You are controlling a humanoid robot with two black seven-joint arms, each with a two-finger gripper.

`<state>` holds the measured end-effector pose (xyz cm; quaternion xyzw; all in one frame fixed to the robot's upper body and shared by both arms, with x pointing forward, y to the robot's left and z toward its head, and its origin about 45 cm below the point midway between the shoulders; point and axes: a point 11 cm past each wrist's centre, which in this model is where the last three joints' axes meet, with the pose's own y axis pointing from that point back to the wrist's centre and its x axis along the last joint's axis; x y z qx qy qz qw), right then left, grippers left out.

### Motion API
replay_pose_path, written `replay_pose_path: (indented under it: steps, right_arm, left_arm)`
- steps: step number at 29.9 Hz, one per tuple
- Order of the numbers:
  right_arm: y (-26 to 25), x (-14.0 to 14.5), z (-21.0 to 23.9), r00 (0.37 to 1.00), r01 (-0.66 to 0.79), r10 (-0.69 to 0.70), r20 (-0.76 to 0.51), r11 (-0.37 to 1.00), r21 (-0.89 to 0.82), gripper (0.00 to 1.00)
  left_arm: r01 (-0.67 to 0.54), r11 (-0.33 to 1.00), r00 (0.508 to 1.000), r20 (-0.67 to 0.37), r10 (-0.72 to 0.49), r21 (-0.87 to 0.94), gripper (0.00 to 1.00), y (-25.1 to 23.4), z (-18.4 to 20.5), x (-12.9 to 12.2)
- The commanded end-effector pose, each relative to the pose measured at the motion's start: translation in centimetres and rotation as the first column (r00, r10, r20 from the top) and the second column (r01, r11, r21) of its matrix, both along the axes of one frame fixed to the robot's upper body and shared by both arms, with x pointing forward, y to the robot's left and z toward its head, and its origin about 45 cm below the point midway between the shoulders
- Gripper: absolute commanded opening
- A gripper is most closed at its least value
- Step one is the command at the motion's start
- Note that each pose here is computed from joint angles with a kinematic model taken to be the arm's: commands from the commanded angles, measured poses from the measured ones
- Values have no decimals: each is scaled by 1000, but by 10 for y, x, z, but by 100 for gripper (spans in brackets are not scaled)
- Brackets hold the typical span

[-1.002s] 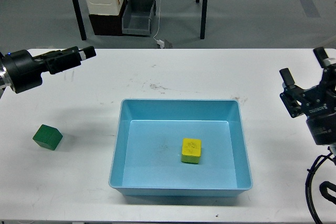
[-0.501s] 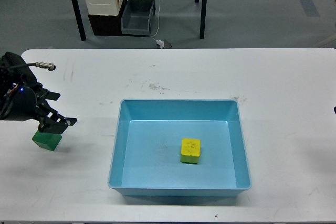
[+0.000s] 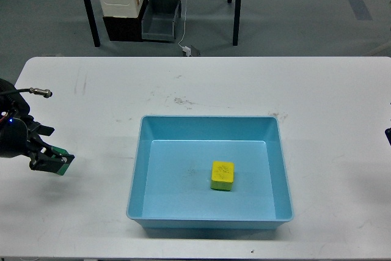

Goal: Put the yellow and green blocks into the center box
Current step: 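Move the left gripper down onto the green cube, then close the left gripper on the green cube and lift it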

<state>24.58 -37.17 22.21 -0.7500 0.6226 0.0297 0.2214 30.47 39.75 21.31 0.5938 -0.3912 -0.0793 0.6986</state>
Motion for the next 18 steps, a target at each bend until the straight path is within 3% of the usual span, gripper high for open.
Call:
replay_pose_path:
  steps: [1, 7, 18]
  right_arm:
    - [-1, -1, -1, 1000, 2, -2, -4, 1000, -2, 100]
    - [-1, -2, -3, 1000, 5, -5, -12, 1000, 0, 100]
    - [-4, -2, -6, 1000, 13, -13, -21, 1000, -3, 100]
  left_arm:
    - [-35, 999, 999, -32, 36, 34, 100, 15, -11, -3]
    - [-76, 994, 995, -57, 81, 80, 100, 35, -21, -6]
    - [-93, 995, 993, -73, 96, 38, 100, 24, -31, -1]
